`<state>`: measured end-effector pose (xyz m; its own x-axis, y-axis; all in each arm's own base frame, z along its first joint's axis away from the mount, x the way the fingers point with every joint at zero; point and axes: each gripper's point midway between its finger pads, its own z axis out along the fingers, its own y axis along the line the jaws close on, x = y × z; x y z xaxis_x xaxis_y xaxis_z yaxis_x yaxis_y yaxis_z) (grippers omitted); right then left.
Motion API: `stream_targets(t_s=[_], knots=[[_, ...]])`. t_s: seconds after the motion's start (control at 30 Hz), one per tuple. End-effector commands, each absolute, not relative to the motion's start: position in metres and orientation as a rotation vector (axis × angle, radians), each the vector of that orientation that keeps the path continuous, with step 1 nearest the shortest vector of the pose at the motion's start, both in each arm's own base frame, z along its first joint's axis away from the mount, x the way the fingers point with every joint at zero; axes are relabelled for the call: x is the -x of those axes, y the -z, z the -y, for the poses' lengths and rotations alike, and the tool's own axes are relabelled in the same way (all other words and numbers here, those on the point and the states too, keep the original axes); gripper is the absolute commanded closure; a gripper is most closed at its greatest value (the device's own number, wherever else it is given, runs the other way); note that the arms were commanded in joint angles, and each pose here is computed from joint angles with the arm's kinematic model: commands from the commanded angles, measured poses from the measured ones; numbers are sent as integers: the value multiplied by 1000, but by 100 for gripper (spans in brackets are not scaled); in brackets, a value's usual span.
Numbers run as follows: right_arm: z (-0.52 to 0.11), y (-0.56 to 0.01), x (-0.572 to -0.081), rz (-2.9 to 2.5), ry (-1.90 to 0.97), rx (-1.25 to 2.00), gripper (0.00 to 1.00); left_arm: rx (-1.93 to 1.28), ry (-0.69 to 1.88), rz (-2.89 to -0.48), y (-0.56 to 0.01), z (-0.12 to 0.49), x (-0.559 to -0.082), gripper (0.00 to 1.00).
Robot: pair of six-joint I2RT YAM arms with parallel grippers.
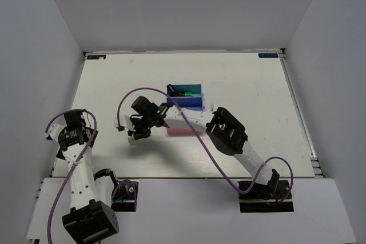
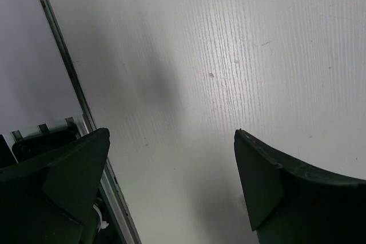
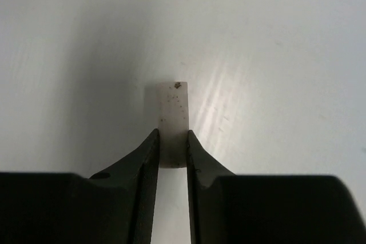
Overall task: Sort the stationery into containers
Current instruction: Pick up the stationery from the center of the board, then place the stationery in the storage box.
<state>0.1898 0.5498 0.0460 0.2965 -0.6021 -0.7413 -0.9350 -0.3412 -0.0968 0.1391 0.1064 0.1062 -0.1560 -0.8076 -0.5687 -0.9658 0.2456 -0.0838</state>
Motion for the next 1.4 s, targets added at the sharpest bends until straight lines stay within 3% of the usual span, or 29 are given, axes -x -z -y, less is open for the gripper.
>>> stream_targets(t_s=[0.0,0.23,0.4,0.6,0.8,1.2,1.37], knots=[[-537,-124,-212,-1314,-749,1956,100,1598,-411,-1985,-114,-111,-143,0],[-493,-173,-234,-1357,-539,1923,100,1578,-384,-2021,-109,-108,-148,0],[-435,-201,-284,-1447,-218,1830,100,1498,-321,-2096,-103,-100,-159,0],[-352,-196,-310,-1643,-24,1811,100,1302,-63,-2221,-93,-72,-186,0],[-303,-172,-310,-1815,-41,1844,100,1220,37,-2274,-90,-60,-196,0],[-300,-131,-323,-1947,-183,1852,100,1197,91,-2311,-85,-53,-200,0],[-305,-116,-336,-1978,-168,1843,81,1190,99,-2320,-83,-51,-200,0]])
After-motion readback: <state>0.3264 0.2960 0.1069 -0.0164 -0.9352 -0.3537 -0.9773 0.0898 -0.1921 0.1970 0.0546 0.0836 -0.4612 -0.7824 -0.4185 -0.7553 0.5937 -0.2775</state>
